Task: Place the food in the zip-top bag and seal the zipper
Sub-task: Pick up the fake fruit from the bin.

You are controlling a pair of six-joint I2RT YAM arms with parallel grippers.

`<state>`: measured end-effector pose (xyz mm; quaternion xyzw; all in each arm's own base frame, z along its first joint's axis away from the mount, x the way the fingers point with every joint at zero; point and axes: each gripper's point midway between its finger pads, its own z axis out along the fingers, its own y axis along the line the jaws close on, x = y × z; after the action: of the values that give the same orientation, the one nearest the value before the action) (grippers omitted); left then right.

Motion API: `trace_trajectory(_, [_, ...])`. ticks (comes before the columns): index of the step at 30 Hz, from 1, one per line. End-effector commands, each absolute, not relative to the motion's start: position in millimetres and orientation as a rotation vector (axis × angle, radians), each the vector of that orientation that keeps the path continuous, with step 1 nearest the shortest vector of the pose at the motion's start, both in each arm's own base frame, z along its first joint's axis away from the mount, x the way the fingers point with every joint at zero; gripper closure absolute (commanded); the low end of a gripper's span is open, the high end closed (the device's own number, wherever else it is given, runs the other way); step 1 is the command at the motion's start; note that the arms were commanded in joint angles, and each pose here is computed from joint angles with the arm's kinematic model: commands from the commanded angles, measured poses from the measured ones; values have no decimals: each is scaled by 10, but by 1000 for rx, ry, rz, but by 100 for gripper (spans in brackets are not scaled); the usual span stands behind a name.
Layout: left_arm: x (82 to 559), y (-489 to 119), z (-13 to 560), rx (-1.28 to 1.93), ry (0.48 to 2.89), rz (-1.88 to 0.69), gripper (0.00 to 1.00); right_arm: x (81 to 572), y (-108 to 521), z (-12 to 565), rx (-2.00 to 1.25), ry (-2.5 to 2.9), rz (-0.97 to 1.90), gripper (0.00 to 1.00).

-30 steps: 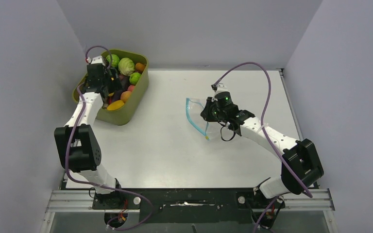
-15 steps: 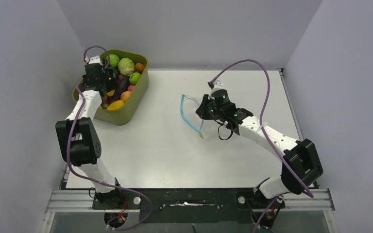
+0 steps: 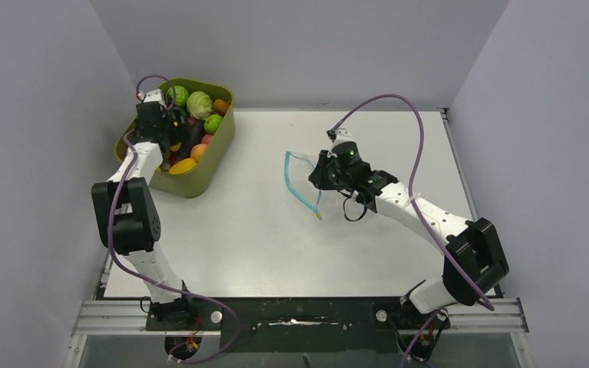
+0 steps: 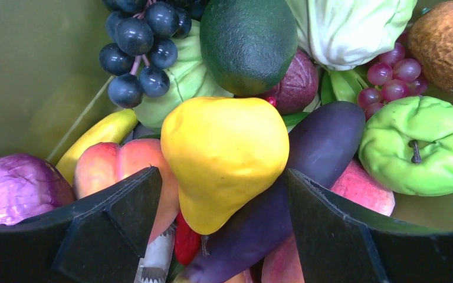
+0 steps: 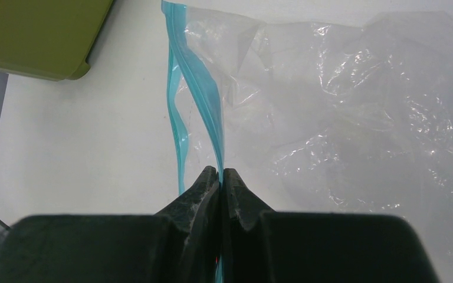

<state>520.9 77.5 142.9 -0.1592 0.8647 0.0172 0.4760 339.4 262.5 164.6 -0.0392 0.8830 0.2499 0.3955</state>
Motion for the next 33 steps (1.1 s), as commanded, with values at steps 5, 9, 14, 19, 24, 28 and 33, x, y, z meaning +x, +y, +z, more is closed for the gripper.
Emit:
trace_trajectory(5, [5482,847,1702,-350,1985,43,28,3501,2720,1917,-115,2162,653,100])
trace_trajectory(9, [5491,842,1689,-348,1984,41,32,3531,2747,1937,-114,2157,656,100])
trace_trajectory(14, [5492,848,1657,-373,1984,39,40,3525,2796,1928,-118,2162,675,100])
trace_trajectory(19, [5467,781,1763,-408,1966,11,50,3515,2803,1944,-125,2159,685,100])
trace_trajectory(24, [5372,698,1833,-459,1968,-27,58,3526,2823,1969,-128,2156,693,100])
trace_trajectory(28, [5284,634,1761,-486,2010,-46,60,3526,2838,1987,-113,2150,709,100])
trace_trajectory(33, [5197,638,1822,-503,2014,-34,61,3531,2844,2027,-103,2139,719,100])
